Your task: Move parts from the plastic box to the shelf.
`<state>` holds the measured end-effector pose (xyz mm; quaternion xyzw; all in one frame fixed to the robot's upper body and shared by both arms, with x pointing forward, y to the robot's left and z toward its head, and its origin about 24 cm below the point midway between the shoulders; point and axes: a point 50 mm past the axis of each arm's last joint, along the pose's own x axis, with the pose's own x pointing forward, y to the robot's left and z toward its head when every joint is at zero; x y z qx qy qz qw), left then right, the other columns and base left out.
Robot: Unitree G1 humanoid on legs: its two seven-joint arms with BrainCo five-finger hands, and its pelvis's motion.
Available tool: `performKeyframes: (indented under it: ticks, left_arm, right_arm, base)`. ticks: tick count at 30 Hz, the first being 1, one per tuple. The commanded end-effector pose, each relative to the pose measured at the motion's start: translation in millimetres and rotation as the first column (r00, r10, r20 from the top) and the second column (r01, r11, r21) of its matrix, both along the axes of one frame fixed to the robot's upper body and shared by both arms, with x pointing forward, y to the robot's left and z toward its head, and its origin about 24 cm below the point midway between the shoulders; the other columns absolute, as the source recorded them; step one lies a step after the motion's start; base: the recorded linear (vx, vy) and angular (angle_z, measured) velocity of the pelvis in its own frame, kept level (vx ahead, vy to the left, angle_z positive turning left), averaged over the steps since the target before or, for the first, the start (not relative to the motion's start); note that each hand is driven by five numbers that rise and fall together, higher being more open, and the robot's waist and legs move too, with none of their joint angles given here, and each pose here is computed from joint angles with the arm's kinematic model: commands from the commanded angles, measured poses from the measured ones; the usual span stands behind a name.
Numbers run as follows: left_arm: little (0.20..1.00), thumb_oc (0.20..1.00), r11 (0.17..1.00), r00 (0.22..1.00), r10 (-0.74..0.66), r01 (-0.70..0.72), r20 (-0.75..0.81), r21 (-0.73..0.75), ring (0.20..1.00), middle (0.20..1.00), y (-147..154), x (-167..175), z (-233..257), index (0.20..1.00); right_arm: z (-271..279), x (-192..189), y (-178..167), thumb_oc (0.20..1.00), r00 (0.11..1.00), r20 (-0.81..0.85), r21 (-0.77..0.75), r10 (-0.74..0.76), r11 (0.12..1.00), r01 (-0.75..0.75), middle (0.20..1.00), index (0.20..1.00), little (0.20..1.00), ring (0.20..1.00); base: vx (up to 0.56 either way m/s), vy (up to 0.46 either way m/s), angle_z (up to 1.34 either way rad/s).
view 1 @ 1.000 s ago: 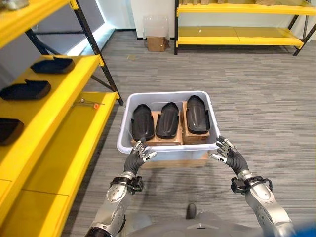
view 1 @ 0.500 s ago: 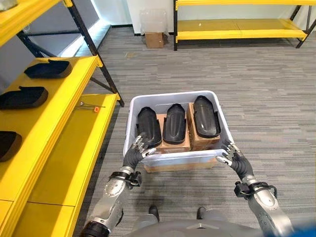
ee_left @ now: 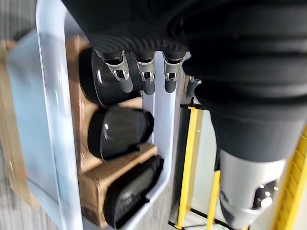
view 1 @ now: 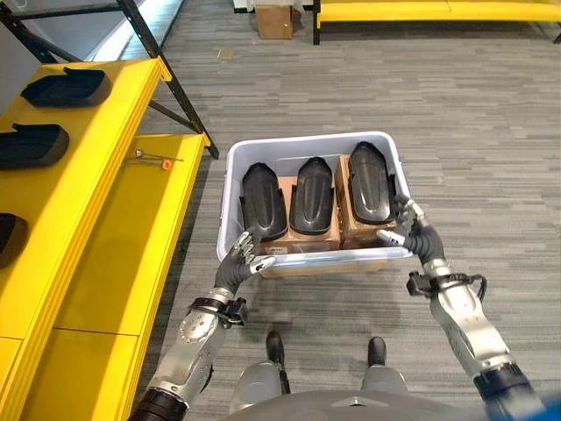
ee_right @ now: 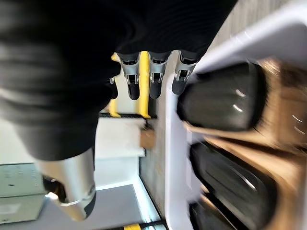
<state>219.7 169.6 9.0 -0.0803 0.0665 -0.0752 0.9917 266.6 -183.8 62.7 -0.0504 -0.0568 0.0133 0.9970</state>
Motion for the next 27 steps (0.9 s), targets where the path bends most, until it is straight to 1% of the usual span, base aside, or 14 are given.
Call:
performKeyframes:
  ticks: [1,3,4,7,9,10,12,14,16,17,20,22,27]
  left_arm:
    - [1.000,1.000,0.999,0.979,0.038,-0.039,0.199,0.004,1.000,1.000,8.0,14.9,38.4,1.000]
    - [1.000,1.000,1.000,0.973,0.030,-0.031,0.228,-0.001,1.000,1.000,4.0,18.6,45.1,1.000]
    - [1.000,1.000,1.000,0.971,0.027,-0.026,0.238,-0.009,1.000,1.000,2.8,19.3,47.3,1.000]
    - [1.000,1.000,1.000,0.965,0.023,-0.017,0.262,-0.025,1.000,1.000,-0.4,21.4,53.0,1.000]
    - [1.000,1.000,0.999,0.962,0.003,0.008,0.274,-0.039,1.000,1.000,-5.6,22.8,56.8,1.000]
    - [1.000,1.000,0.999,0.961,0.003,0.008,0.275,-0.039,1.000,1.000,-5.5,23.2,57.2,1.000]
    - [1.000,1.000,0.997,0.953,-0.029,0.049,0.301,-0.057,1.000,1.000,-13.6,25.3,64.3,1.000]
    - [1.000,1.000,0.997,0.951,-0.038,0.058,0.308,-0.056,1.000,1.000,-15.4,26.7,66.3,1.000]
    - [1.000,1.000,0.996,0.949,-0.050,0.071,0.312,-0.057,1.000,1.000,-17.6,26.9,67.5,1.000]
    - [1.000,1.000,0.995,0.946,-0.061,0.084,0.318,-0.060,1.000,1.000,-19.8,27.1,69.4,1.000]
    - [1.000,1.000,0.994,0.939,-0.082,0.101,0.333,-0.038,1.000,1.000,-23.1,29.2,72.7,1.000]
    - [1.000,1.000,0.994,0.938,-0.080,0.099,0.337,-0.040,1.000,1.000,-23.9,30.0,73.4,1.000]
    - [1.000,1.000,0.995,0.927,-0.077,0.096,0.367,-0.035,1.000,1.000,-25.6,33.2,80.8,1.000]
  right_arm:
    - [38.0,12.1,10.6,1.000,0.974,0.219,0.014,-0.052,0.999,0.050,1.000,1.000,1.000,1.000]
    - [55.4,22.5,16.1,1.000,0.956,0.287,0.010,-0.069,0.998,0.069,1.000,1.000,1.000,1.000]
    - [60.5,27.9,17.3,1.000,0.950,0.304,-0.009,-0.074,0.997,0.080,1.000,1.000,1.000,1.000]
    - [70.2,38.2,21.3,1.000,0.939,0.331,0.008,-0.099,0.995,0.103,1.000,1.000,1.000,1.000]
    - [81.8,51.9,23.3,1.000,0.918,0.362,0.002,-0.160,0.985,0.171,1.000,1.000,1.000,1.000]
    - [82.3,52.4,23.6,1.000,0.918,0.364,0.002,-0.160,0.985,0.171,1.000,1.000,1.000,1.000]
    - [103.7,73.4,27.2,1.000,0.891,0.405,-0.022,-0.207,0.972,0.236,1.000,1.000,1.000,1.000]
    - [109.4,78.0,26.8,1.000,0.883,0.417,-0.040,-0.214,0.967,0.253,1.000,1.000,1.000,1.000]
    - [114.2,82.7,24.6,1.000,0.876,0.424,-0.050,-0.229,0.960,0.274,1.000,1.000,1.000,1.000]
    - [123.4,89.7,20.5,1.000,0.863,0.433,-0.042,-0.261,0.950,0.308,1.000,1.000,1.000,1.000]
    - [141.4,101.7,11.3,1.000,0.828,0.468,-0.094,-0.308,0.914,0.394,1.000,1.000,1.000,1.000]
    - [147.1,103.4,11.0,1.000,0.817,0.480,-0.085,-0.319,0.910,0.405,1.000,1.000,1.000,1.000]
    - [170.8,118.1,-7.7,1.000,0.773,0.481,-0.062,-0.413,0.864,0.500,1.000,1.000,1.000,1.000]
  base:
    - [-0.08,-0.011,0.01]
    - [-0.08,-0.007,0.05]
    - [-0.05,-0.001,0.03]
    - [-0.06,-0.008,-0.03]
    - [-0.05,-0.016,0.01]
    - [-0.06,0.002,0.04]
    - [-0.08,0.001,0.05]
    - [-0.04,-0.011,-0.01]
    - [0.00,0.000,0.00]
    - [-0.03,-0.026,0.00]
    - [-0.04,-0.021,0.02]
    - [-0.02,-0.009,0.10]
    - [-0.01,-0.002,0.02]
